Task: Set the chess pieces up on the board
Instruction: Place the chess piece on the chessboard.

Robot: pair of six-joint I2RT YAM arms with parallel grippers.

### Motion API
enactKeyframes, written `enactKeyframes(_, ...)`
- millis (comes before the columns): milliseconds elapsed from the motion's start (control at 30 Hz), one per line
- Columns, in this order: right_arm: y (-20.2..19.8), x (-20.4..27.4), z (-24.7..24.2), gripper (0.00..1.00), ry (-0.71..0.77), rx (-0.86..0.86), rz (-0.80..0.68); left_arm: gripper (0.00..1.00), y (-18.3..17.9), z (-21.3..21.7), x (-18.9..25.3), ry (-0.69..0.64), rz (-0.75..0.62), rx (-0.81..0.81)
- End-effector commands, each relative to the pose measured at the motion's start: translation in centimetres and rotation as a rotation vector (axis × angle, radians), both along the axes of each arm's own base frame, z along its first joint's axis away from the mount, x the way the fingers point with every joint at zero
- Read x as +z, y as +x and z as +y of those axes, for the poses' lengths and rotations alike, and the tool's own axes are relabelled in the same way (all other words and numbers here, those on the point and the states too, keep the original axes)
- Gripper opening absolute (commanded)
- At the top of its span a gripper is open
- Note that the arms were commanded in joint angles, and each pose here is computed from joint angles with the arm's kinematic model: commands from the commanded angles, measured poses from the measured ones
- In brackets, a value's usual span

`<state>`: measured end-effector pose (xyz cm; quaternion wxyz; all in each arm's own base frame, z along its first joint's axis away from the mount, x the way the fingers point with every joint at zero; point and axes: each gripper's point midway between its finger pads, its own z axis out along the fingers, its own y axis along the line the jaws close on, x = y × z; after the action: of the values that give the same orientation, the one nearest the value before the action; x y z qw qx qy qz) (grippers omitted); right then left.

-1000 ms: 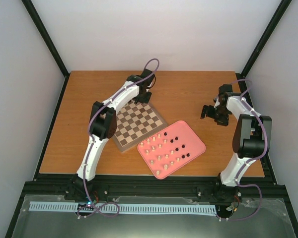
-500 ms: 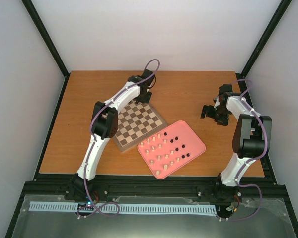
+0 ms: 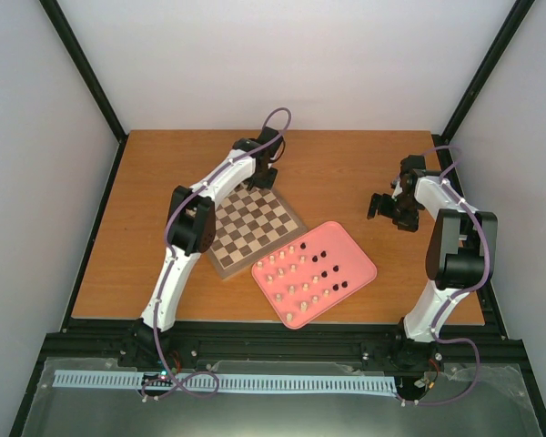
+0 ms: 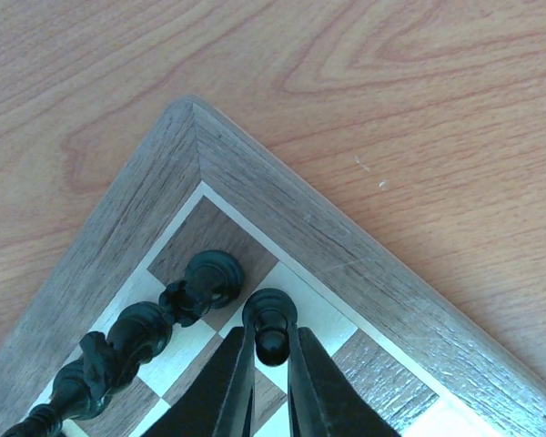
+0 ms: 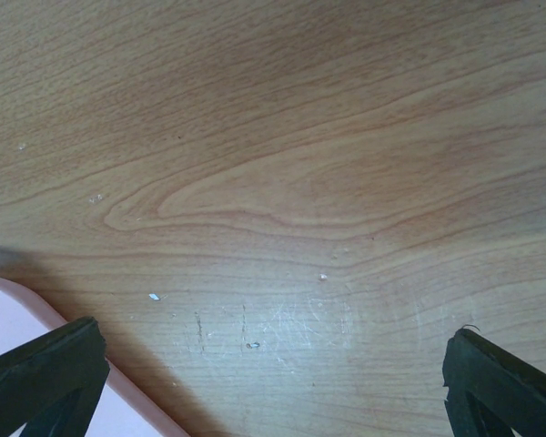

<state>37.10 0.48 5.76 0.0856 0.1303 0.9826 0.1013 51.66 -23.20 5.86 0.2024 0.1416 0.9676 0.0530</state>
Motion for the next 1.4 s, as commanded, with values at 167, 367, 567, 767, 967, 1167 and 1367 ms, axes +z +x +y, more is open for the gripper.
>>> enactKeyframes(167,0.2,0.2,0.3,1.0,-0.001,0.015,-0.005,0.19,0.2,0.0,0.8,-0.034,-0.008,0.006)
enactKeyframes(367,0.2,0.3,0.3,1.0,0.002,0.015,-0.009,0.22,0.0,0.2,1.2,-0.033,-0.008,0.005)
enactKeyframes(567,0.2,0.3,0.4,1.0,0.008,0.017,-0.011,0.28,-0.3,0.0,2.3,-0.054,-0.016,-0.002)
enactKeyframes(767,0.3,0.4,0.6,1.0,0.016,0.019,-0.017,0.29,-0.6,0.0,3.9,-0.074,-0.03,-0.005)
enactKeyframes(967,0.4,0.7,0.6,1.0,0.016,0.02,-0.026,0.31,-2.3,0.1,7.9,-0.112,-0.051,-0.017)
enactKeyframes(1167,0.4,0.7,0.6,1.0,0.017,0.018,-0.031,0.52,-8.1,-3.2,11.6,-0.189,-0.047,-0.164)
enactKeyframes(1367,0.6,0.9,0.7,1.0,0.02,0.017,-0.036,0.43,-16.7,-8.3,9.6,-0.198,0.061,-0.374)
